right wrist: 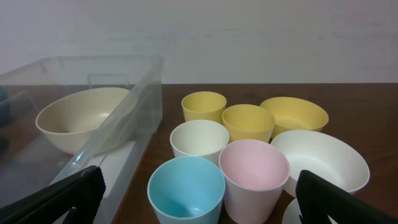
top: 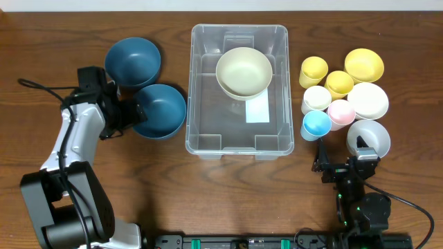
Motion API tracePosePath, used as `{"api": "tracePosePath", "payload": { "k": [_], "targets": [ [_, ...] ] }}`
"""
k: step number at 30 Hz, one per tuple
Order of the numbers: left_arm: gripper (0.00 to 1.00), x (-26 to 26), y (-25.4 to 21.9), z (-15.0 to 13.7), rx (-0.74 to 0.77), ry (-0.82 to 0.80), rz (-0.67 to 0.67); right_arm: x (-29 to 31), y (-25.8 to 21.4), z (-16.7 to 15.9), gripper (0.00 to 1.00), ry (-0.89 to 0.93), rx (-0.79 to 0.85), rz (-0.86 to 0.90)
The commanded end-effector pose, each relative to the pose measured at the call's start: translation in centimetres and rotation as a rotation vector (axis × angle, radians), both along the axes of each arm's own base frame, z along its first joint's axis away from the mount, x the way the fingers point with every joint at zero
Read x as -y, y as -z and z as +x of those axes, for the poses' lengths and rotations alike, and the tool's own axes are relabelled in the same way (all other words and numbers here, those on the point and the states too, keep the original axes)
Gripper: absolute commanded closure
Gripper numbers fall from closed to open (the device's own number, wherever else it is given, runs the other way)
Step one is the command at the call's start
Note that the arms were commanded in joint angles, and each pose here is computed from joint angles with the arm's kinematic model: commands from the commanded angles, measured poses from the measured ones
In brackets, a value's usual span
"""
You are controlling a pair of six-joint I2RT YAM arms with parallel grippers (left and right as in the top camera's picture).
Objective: Pack container
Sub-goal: 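Move the left gripper to the rim of the front teal bowl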
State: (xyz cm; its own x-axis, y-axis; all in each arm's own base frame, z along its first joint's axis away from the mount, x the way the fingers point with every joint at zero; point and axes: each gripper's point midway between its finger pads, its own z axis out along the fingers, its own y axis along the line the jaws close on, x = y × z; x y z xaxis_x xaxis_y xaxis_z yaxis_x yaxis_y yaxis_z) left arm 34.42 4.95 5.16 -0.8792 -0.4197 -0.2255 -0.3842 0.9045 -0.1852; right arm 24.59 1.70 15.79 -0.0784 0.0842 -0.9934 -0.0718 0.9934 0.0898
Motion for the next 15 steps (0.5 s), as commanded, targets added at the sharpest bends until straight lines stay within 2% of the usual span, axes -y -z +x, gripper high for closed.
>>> {"api": "tracePosePath", "payload": {
  "k": [1, 3, 15],
  "targets": [
    [0.24, 0.0, 0.8, -0.2, 0.003, 0.010, -0.003, 0.0, 0.0, 0.0, 0.01, -0.002, 0.000, 0.013],
    [0.29, 0.0, 0.8, -0.1, 0.007, 0.010, -0.002, 0.0, 0.0, 0.0, 0.01, -0.002, 0.000, 0.013],
    [0.35, 1.4, 1.9, 0.5, 0.000, 0.052, -0.003, 0.0, 0.0, 0.0, 0.01, -0.001, 0.000, 0.013]
  ]
}}
